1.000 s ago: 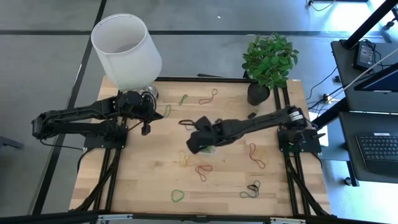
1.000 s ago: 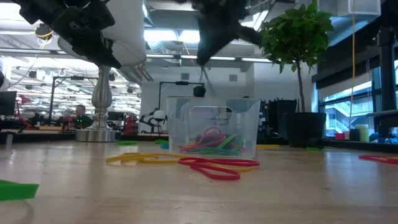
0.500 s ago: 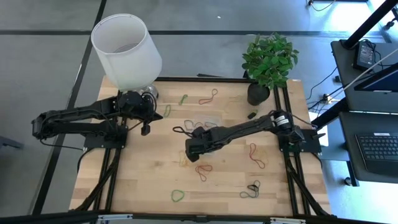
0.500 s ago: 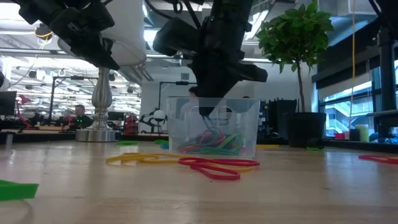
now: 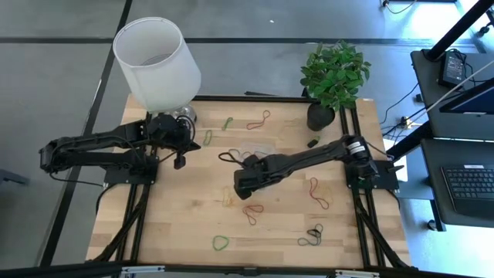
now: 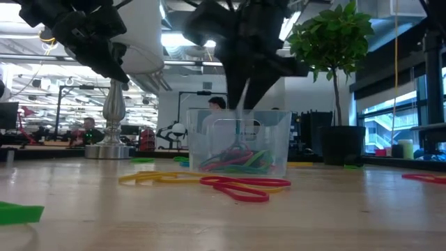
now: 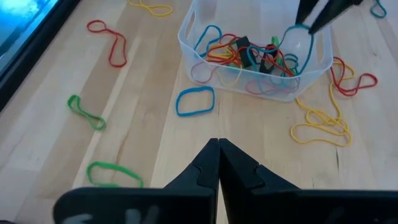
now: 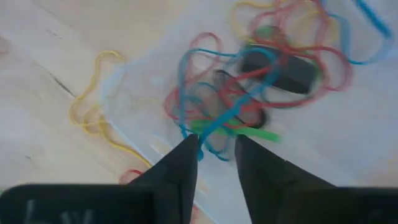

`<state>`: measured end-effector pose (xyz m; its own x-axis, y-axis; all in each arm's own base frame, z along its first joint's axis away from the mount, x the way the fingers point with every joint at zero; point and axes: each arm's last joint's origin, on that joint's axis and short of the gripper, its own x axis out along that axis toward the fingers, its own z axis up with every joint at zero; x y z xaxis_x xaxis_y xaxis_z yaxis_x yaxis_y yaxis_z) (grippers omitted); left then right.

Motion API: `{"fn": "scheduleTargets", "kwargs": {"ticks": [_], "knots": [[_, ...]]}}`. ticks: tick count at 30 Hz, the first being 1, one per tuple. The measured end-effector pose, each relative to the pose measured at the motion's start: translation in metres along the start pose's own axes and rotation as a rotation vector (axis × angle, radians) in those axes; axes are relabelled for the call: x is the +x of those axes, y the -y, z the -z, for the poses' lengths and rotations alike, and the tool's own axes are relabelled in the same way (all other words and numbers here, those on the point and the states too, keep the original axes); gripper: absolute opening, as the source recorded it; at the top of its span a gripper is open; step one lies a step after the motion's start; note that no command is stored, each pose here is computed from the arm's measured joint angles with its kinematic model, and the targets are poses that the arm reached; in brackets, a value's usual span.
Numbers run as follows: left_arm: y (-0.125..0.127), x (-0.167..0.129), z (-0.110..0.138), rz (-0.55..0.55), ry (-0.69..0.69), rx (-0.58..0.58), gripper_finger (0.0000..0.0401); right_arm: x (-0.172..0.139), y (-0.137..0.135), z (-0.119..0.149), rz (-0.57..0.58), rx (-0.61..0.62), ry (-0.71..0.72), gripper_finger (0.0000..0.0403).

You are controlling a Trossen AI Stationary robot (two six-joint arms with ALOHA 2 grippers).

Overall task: Pick and place rubber bands into bin
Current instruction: Put the top blue rubber band into the bin, then put the yellow rubber band into the bin

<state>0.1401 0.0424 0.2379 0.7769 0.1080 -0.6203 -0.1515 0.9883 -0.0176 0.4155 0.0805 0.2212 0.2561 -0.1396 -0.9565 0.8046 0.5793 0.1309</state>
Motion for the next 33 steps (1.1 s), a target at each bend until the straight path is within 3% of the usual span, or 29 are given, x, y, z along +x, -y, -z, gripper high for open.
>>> {"fn": "scheduleTargets", "kwargs": {"ticks": [10, 18, 24, 28, 33], "knots": [[0.009, 0.010, 0.002, 0.057, -0.068, 0.092, 0.0002, -0.017, 0.010, -0.002, 0.032, -0.120, -0.012, 0.0163], [0.028, 0.030, 0.003, 0.051, -0.190, 0.081, 0.0002, -0.019, 0.020, -0.003, 0.100, -0.250, -0.052, 0.0190], [0.051, 0.036, -0.021, 0.029, -0.196, 0.085, 0.0002, -0.040, 0.033, 0.011, 0.187, -0.411, -0.044, 0.0178], [0.069, 0.043, -0.039, 0.011, -0.201, 0.089, 0.0003, -0.059, 0.056, 0.033, 0.148, -0.446, -0.017, 0.0160], [0.093, 0.059, -0.055, 0.007, -0.249, 0.097, 0.0003, -0.074, 0.108, 0.072, 0.007, -0.347, 0.059, 0.0148]]}}
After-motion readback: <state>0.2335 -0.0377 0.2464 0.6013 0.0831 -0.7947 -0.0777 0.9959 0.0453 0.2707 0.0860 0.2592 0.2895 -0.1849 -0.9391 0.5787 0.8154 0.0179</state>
